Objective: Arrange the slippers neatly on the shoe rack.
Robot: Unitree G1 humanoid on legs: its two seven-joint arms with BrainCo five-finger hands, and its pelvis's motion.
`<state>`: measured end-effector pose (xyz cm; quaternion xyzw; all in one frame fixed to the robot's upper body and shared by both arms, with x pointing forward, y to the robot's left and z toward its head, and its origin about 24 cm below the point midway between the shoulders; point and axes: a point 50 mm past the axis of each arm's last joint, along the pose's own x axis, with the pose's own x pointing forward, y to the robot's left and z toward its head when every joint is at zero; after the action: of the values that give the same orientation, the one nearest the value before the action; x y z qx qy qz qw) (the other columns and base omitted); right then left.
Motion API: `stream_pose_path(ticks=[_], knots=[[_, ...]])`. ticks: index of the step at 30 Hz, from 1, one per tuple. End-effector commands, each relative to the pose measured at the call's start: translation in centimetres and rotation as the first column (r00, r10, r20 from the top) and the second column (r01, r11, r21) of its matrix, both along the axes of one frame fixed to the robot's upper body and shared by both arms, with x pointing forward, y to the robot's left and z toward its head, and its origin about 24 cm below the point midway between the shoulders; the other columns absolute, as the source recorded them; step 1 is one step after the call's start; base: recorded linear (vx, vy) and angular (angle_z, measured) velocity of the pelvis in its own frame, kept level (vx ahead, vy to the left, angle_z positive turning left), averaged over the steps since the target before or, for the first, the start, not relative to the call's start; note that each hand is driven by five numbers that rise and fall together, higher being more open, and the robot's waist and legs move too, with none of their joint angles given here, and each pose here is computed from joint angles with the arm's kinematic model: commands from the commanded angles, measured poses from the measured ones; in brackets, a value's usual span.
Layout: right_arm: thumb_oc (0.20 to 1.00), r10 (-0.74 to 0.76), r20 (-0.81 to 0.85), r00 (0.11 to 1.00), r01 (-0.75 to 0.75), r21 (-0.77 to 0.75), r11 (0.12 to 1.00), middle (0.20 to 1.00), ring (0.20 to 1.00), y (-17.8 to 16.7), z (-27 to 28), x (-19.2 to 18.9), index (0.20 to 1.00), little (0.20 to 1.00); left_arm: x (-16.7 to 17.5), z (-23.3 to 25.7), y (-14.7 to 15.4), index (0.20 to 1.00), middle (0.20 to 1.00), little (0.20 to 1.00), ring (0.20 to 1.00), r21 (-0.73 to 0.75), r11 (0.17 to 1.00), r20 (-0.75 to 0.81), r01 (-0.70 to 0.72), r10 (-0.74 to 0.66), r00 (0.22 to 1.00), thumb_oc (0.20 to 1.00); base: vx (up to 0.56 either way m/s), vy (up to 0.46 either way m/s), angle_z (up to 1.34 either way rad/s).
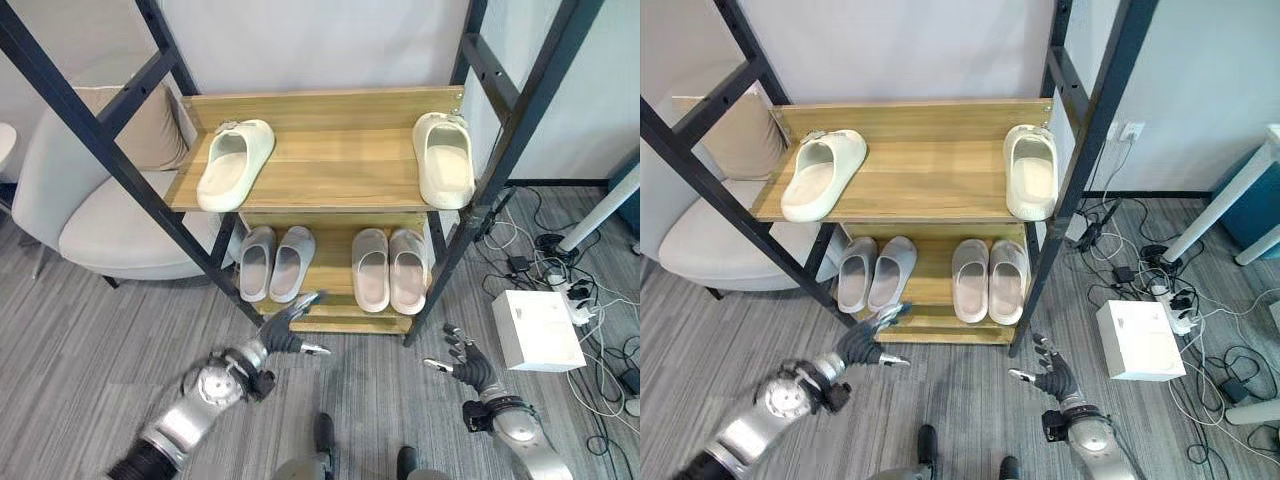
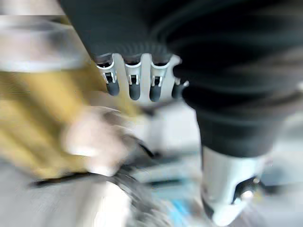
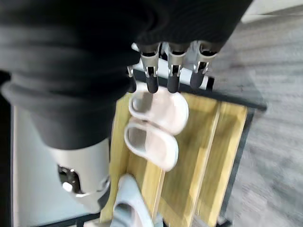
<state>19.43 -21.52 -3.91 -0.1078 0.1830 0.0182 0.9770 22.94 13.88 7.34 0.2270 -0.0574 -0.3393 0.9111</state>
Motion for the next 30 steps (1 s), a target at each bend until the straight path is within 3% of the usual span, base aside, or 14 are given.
stream_pose_path(ticks=[1,4,5,10,11,12,13,14,19,21,24,25,29,30], knots=[[1.0,0.076,0.099,0.992,-0.08,0.037,0.996,1.0,1.0,1.4,1.7,1.6,1.0,1.0,1.2,4.4,-2.7,1.0,1.0,1.0,1.0,-0.265,0.949,0.098,0.17,-0.149,0.984,1.0,0.03,-0.019,-0.06],[1.0,0.085,0.099,0.991,-0.091,0.056,0.994,1.0,1.0,2.3,1.5,1.6,1.0,1.0,1.7,7.9,-3.4,1.0,1.0,1.0,1.0,-0.423,0.884,0.203,0.201,-0.123,0.971,1.0,0.02,-0.023,-0.02],[1.0,0.083,0.101,0.991,-0.09,0.068,0.994,1.0,1.0,2.8,1.4,1.6,1.0,1.0,2.4,9.3,-3.6,1.0,1.0,1.0,1.0,-0.509,0.843,0.249,0.173,-0.048,0.967,1.0,0.03,-0.039,-0.01],[1.0,0.071,0.091,0.993,-0.079,0.087,0.993,1.0,1.0,3.4,0.9,1.4,1.0,1.0,3.5,12.1,-3.0,1.0,1.0,1.0,1.0,-0.537,0.837,0.4,0.105,0.143,0.905,1.0,0.01,-0.022,0.0],[1.0,0.065,0.091,0.994,-0.074,0.095,0.993,1.0,1.0,3.7,0.8,1.3,1.0,1.0,4.1,13.3,-2.1,1.0,1.0,1.0,1.0,-0.518,0.854,0.483,0.041,0.253,0.838,1.0,0.02,-0.031,0.03],[1.0,0.065,0.092,0.994,-0.073,0.095,0.993,1.0,1.0,3.7,0.8,1.4,1.0,1.0,4.1,13.3,-2.1,1.0,1.0,1.0,1.0,-0.518,0.855,0.485,0.04,0.254,0.837,1.0,0.03,-0.039,0.03],[1.0,0.06,0.098,0.993,-0.069,0.092,0.993,1.0,1.0,3.9,0.7,1.3,1.0,1.0,5.3,14.5,-0.4,1.0,1.0,1.0,1.0,-0.434,0.89,0.625,-0.137,0.408,0.666,1.0,0.03,-0.029,0.03],[1.0,0.057,0.114,0.992,-0.067,0.082,0.994,1.0,1.0,3.7,0.9,1.4,1.0,1.0,6.1,15.1,0.8,1.0,1.0,1.0,1.0,-0.35,0.9,0.72,-0.261,0.437,0.539,1.0,0.04,-0.025,0.0],[1.0,0.057,0.128,0.99,-0.065,0.062,0.996,1.0,1.0,3.1,1.1,1.4,1.0,1.0,7.5,16.3,4.1,1.0,1.0,1.0,1.0,-0.192,0.84,0.872,-0.507,0.383,0.304,1.0,0.01,-0.002,-0.04],[1.0,0.062,0.126,0.99,-0.069,0.049,0.996,1.0,1.0,2.8,1.1,1.2,1.0,1.0,8.0,17.0,6.4,1.0,1.0,1.0,1.0,-0.083,0.746,0.945,-0.661,0.27,0.186,1.0,0.03,0.02,-0.02],[1.0,0.063,0.123,0.99,-0.069,0.044,0.997,1.0,1.0,2.4,1.1,1.0,1.0,1.0,8.6,17.6,8.3,1.0,1.0,1.0,1.0,-0.011,0.638,0.976,-0.77,0.175,0.131,1.0,0.03,0.024,-0.25],[1.0,0.066,0.124,0.99,-0.071,0.041,0.997,1.0,1.0,2.2,1.1,0.9,1.0,1.0,9.0,18.0,9.6,1.0,1.0,1.0,1.0,0.013,0.566,0.984,-0.824,0.138,0.11,1.0,0.02,0.02,-0.15],[1.0,0.075,0.129,0.989,-0.081,0.04,0.996,1.0,1.0,2.2,1.3,1.0,1.0,1.0,9.5,18.4,11.5,1.0,1.0,1.0,1.0,0.02,0.465,0.989,-0.885,0.122,0.087,1.0,0.02,0.016,-0.02],[1.0,0.09,0.134,0.987,-0.095,0.031,0.995,1.0,1.0,2.4,1.5,1.0,1.0,1.0,10.0,19.7,13.2,1.0,1.0,1.0,1.0,0.0,0.352,0.993,-0.936,0.111,0.042,1.0,0.03,0.044,-0.08]])
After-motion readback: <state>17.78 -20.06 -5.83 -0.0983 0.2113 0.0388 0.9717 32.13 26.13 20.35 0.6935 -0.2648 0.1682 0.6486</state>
